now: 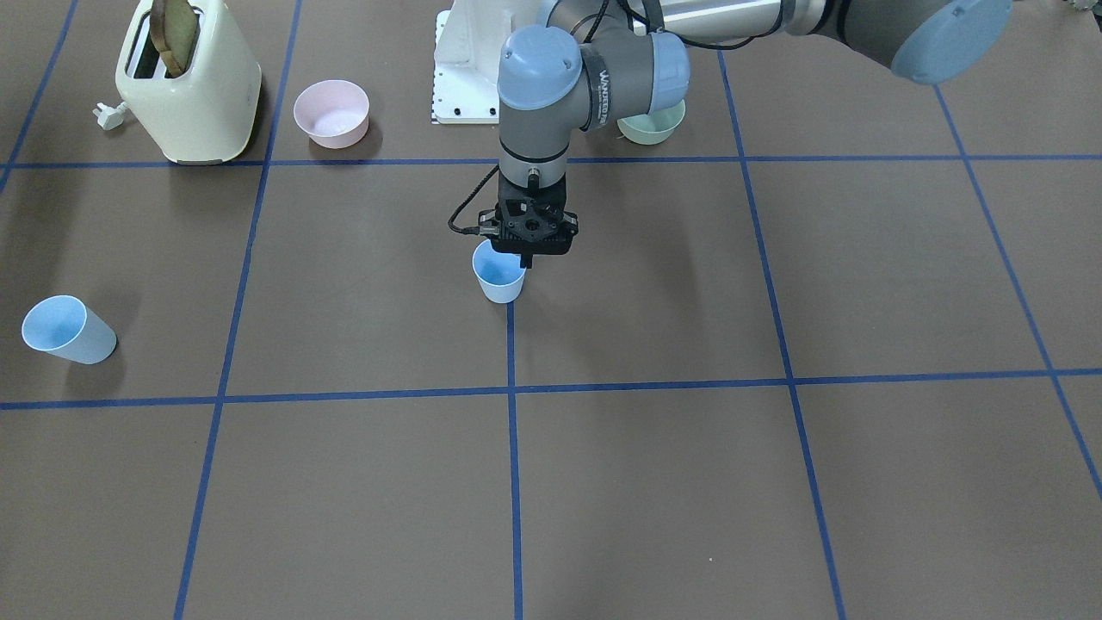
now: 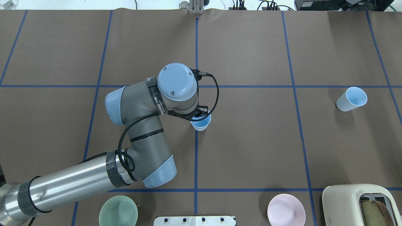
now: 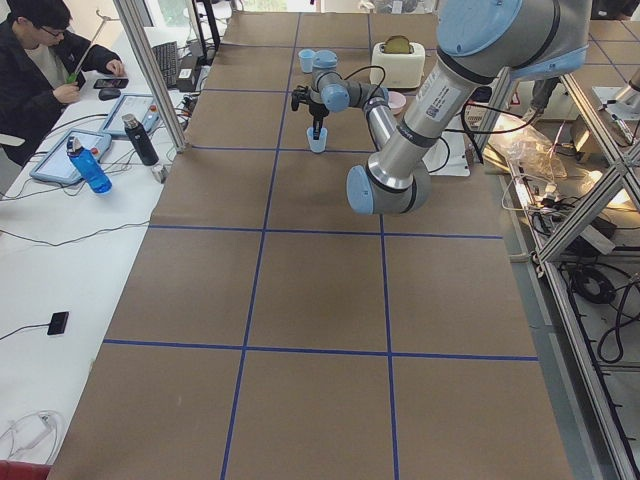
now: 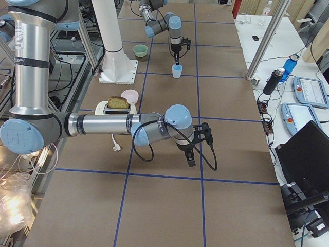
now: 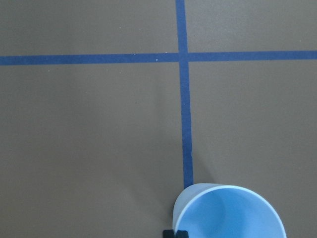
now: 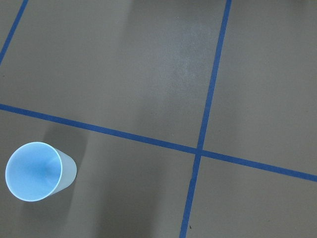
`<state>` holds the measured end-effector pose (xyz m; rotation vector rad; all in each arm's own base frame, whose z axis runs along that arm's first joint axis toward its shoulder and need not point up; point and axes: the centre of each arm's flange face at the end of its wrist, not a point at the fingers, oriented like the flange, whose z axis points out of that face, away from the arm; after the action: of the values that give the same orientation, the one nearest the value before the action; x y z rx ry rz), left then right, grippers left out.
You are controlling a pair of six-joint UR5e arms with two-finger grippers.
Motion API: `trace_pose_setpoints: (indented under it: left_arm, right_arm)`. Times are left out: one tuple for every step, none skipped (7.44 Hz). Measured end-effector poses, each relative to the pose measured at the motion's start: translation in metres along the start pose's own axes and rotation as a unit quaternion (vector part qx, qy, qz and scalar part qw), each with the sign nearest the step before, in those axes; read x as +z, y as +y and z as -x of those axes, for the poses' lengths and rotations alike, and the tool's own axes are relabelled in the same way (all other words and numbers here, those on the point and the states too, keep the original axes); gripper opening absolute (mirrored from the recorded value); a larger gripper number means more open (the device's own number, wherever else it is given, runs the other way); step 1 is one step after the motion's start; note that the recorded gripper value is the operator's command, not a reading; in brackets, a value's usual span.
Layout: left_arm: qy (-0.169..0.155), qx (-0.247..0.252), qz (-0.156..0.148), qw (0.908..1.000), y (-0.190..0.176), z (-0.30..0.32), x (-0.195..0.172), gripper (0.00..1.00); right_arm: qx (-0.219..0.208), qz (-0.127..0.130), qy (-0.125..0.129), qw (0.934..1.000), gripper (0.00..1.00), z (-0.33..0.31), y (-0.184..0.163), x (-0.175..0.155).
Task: Stack blue cups with both arms
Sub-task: 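Open the left gripper, release the cup upright, and withdraw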
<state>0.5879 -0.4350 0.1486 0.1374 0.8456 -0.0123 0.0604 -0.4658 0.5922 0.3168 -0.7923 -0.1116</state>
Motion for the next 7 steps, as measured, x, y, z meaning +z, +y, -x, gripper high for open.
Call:
trace_pose_setpoints:
  left_arm:
    - [0.003, 0.002, -0.002, 1.0000, 0.000, 0.000, -0.004, 0.99]
    - [0.009, 0.002, -0.007, 0.9999, -0.003, 0.003, -0.015, 0.99]
    - [0.014, 0.005, -0.017, 0.9997, -0.011, 0.014, -0.034, 0.99]
    - [0.011, 0.018, -0.028, 0.9994, -0.023, 0.038, -0.056, 0.99]
    - [0.001, 0.036, -0.033, 0.9988, -0.038, 0.074, -0.080, 0.99]
    - [-0.010, 0.055, -0.028, 0.9981, -0.058, 0.125, -0.103, 0.99]
    - [-0.021, 0.075, -0.024, 0.9967, -0.081, 0.183, -0.121, 0.99]
  right_arm:
    - [0.000, 0.000, 0.000, 1.0000, 1.00, 0.000, 0.000, 0.000]
    - [-0.001, -0.001, 0.000, 1.0000, 1.00, 0.000, 0.000, 0.000]
    - [-0.001, -0.001, -0.001, 1.0000, 1.00, 0.001, -0.001, -0.001]
    - [-0.002, -0.003, -0.003, 1.0000, 1.00, 0.002, -0.002, -0.002]
    - [-0.005, -0.006, -0.005, 1.0000, 1.00, 0.005, -0.006, -0.004]
    - [-0.011, -0.012, -0.006, 0.9999, 1.00, 0.010, -0.015, -0.008]
    - [-0.023, -0.018, -0.008, 0.9996, 1.00, 0.018, -0.029, -0.011]
